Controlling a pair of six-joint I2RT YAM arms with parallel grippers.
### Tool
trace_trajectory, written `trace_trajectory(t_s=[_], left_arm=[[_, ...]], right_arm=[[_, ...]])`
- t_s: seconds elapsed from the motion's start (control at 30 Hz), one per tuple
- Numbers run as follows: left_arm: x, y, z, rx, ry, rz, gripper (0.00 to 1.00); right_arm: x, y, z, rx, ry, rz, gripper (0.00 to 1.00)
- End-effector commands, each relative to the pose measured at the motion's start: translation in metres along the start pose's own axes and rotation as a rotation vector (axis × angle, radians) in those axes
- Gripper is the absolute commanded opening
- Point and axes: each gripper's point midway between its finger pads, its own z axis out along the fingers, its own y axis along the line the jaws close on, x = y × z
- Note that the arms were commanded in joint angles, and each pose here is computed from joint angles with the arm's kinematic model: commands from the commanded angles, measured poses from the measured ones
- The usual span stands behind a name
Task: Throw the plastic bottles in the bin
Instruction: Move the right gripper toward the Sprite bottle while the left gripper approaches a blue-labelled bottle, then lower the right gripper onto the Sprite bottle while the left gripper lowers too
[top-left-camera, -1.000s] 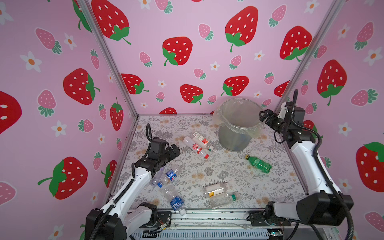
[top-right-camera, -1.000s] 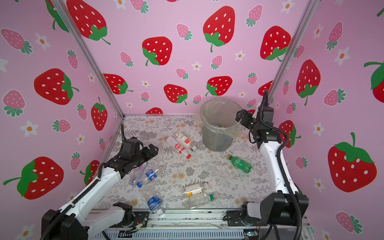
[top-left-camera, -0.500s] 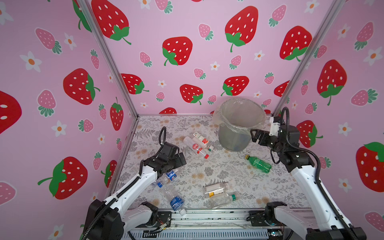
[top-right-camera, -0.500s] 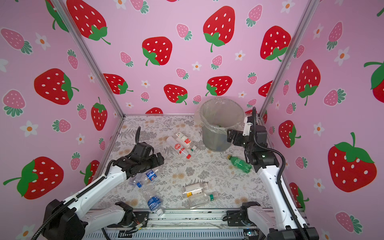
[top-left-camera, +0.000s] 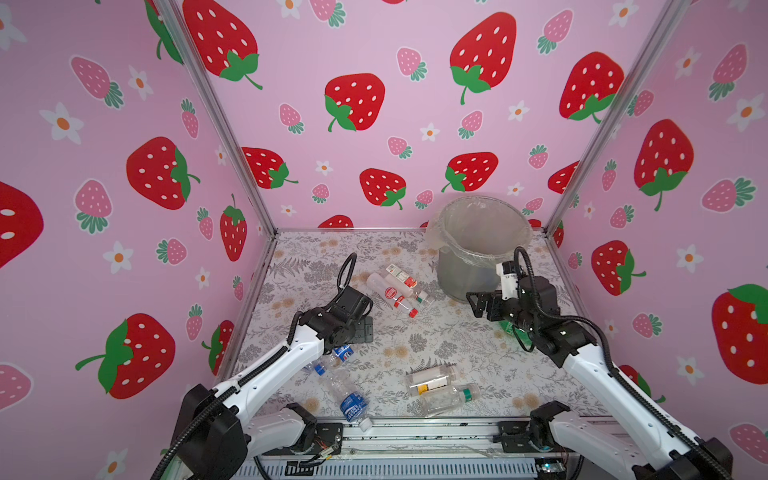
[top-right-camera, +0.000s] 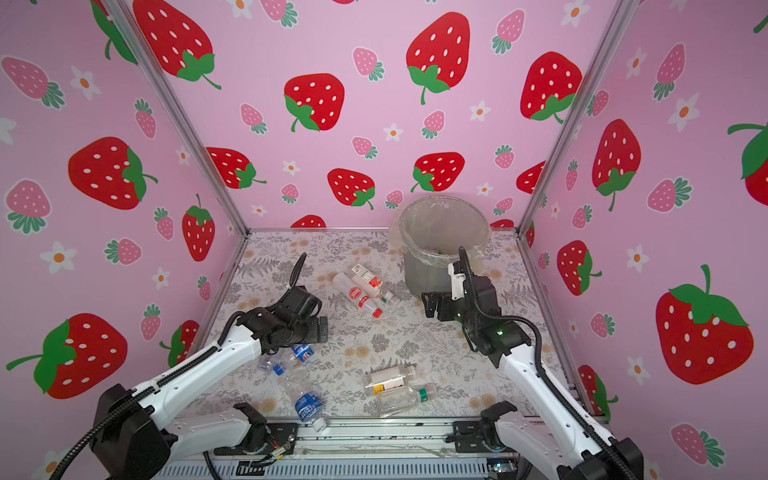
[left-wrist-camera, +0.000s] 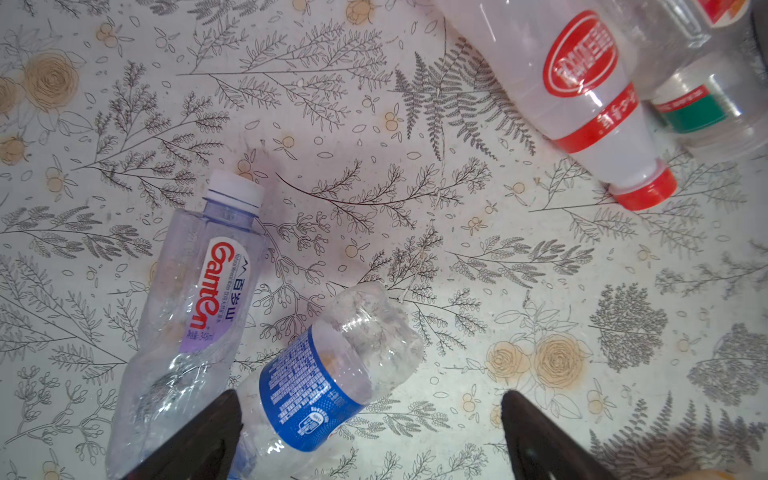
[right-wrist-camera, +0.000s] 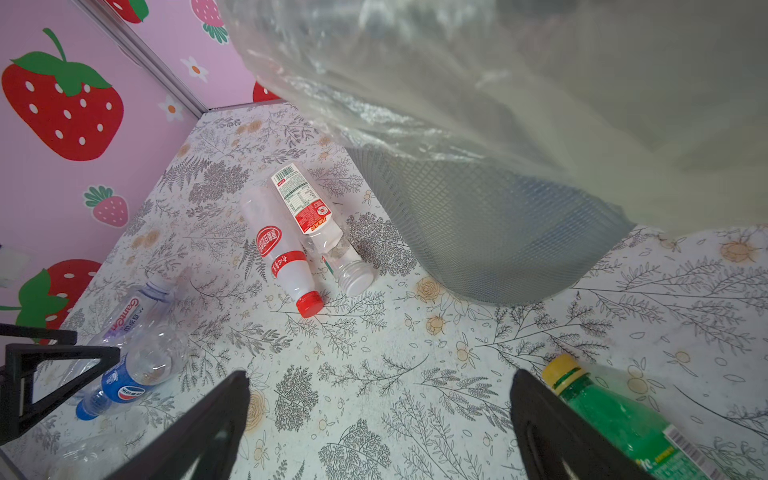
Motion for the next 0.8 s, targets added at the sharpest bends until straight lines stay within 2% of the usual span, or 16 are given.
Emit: trace_trajectory(t_s=[0.0, 0.37, 0.77], left_arm=[[0.000, 0.000, -0.001, -0.008, 0.011, 0.102, 0.99], [0.015, -0.007, 0.023, 0.014, 0.081, 0.120, 0.99], [0.033, 0.006, 0.045, -0.062, 0.169, 0.164, 1.00]], right_arm=[[-0.005, 0.001, 0.001, 0.001, -0.030, -0.008, 0.99], [0.002, 0.002, 0.006, -0.013, -0.014, -0.002, 0.99], [0.002, 0.006, 0.006, -0.033, -0.016, 0.010, 0.99]])
